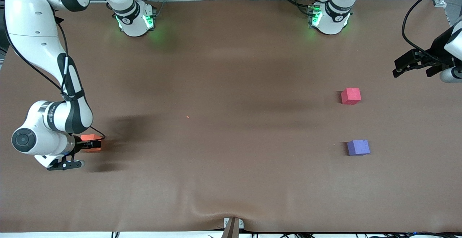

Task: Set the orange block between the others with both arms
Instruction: 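Close the right gripper on the orange cube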

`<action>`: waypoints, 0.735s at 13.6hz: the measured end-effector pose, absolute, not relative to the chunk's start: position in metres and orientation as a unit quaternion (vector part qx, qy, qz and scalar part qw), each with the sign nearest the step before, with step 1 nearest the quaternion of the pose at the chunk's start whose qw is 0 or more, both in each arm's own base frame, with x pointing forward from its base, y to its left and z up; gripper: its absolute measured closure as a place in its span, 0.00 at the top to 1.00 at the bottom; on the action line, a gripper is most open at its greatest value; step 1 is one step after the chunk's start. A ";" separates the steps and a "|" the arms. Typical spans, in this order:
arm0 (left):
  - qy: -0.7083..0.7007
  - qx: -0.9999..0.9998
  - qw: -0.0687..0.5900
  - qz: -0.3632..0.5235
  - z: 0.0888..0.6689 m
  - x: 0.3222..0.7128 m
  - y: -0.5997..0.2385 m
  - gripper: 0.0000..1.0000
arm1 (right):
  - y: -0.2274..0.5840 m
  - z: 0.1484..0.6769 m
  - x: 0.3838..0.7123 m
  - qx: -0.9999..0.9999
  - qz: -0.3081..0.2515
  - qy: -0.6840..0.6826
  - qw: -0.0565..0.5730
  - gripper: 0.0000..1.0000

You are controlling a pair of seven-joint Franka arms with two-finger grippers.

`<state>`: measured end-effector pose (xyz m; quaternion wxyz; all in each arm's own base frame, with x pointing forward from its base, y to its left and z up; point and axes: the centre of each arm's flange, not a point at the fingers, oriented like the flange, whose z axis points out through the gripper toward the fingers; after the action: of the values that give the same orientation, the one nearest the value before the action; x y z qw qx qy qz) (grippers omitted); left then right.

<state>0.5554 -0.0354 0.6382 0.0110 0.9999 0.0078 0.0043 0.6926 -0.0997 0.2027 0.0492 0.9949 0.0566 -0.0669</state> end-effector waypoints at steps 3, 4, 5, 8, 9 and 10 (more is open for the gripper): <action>0.007 1.000 0.011 0.004 0.638 0.555 -0.036 1.00 | -0.100 0.200 0.691 0.994 -0.072 0.062 0.056 1.00; 0.007 1.000 0.011 0.004 0.638 0.555 -0.036 1.00 | -0.100 0.199 0.690 0.994 -0.074 0.062 0.056 1.00; 0.007 1.000 0.011 0.004 0.638 0.555 -0.036 1.00 | -0.100 0.198 0.689 0.994 -0.076 0.062 0.055 1.00; 0.007 1.000 0.011 0.004 0.638 0.555 -0.036 1.00 | -0.100 0.194 0.686 0.993 -0.081 0.062 0.055 0.94; 0.007 1.000 0.011 0.004 0.638 0.555 -0.036 1.00 | -0.100 0.193 0.686 0.993 -0.081 0.062 0.054 0.83; 0.007 1.000 0.011 0.004 0.638 0.555 -0.036 1.00 | -0.098 0.193 0.686 0.993 -0.081 0.061 0.054 0.72</action>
<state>0.5554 -0.0364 0.6383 0.0110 0.9999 0.0069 0.0044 0.6862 -0.0985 0.1935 0.0545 0.9933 0.0614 -0.0808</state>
